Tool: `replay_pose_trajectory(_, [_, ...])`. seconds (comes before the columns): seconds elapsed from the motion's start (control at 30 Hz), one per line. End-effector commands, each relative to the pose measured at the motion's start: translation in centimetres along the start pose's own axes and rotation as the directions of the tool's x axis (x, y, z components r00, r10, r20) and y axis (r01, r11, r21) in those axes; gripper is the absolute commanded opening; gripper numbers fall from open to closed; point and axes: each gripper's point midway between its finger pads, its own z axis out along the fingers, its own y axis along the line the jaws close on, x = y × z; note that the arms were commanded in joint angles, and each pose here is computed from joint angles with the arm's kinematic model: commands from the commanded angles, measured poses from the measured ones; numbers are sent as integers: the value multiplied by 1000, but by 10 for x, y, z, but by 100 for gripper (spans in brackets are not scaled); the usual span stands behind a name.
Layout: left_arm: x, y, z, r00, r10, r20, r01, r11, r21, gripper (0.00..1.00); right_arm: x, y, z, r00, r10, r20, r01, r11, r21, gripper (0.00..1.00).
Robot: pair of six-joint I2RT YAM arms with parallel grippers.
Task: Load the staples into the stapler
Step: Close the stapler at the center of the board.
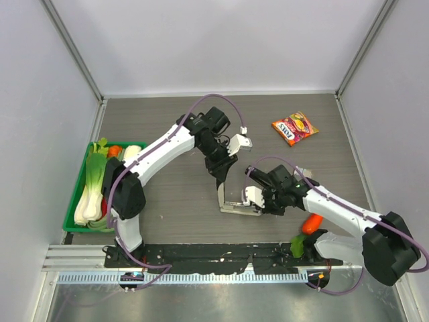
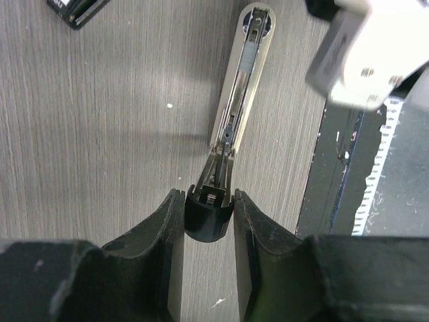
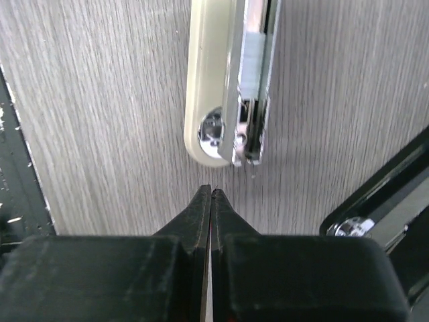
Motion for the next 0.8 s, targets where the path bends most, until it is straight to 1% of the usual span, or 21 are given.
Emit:
replay_pose_trajectory(0.0, [-18,-9,4,1000,1,20,-2,999,36,0,-13,-16,16,995,-99,-10,99,993,68,3])
replay_pose_trajectory(0.03, [-19,-9,8,1000,-1,16,0,999,46,0,-8,-17,20,994,-99,-45,102,992,73,3])
replay_pose_trajectory(0.1, [-22,-10,11,1000,0,18,-1,999,51,0,-14,-20,27,991,-125,-57,130,987,93,3])
replay_pose_trajectory(0.17, [-24,-10,17,1000,-8,11,7,998,66,0,-11,-22,33,986,-135,-96,145,984,99,3])
replay_pose_trajectory(0.2, [-24,-10,18,1000,-9,10,9,998,70,0,-16,-22,36,983,-160,-94,170,980,103,3])
replay_pose_trajectory(0.27, [-26,-12,23,1000,-13,2,13,996,87,0,-16,-24,39,979,-164,-122,179,976,123,3])
replay_pose_trajectory(0.4, [-28,-17,33,1000,-14,-8,15,994,111,0,-22,-28,41,976,-180,-124,199,967,161,4])
replay_pose_trajectory(0.53, [-28,-27,43,1000,-11,-23,14,993,119,0,-25,-26,41,978,-177,-114,194,968,158,4])
replay_pose_trajectory(0.7, [-22,-29,49,999,-12,-48,16,996,84,0,-23,-22,31,979,-165,-116,182,970,163,4])
replay_pose_trajectory(0.77, [-20,-27,51,998,-17,-59,21,997,68,0,-26,-23,21,980,-173,-97,189,964,189,4])
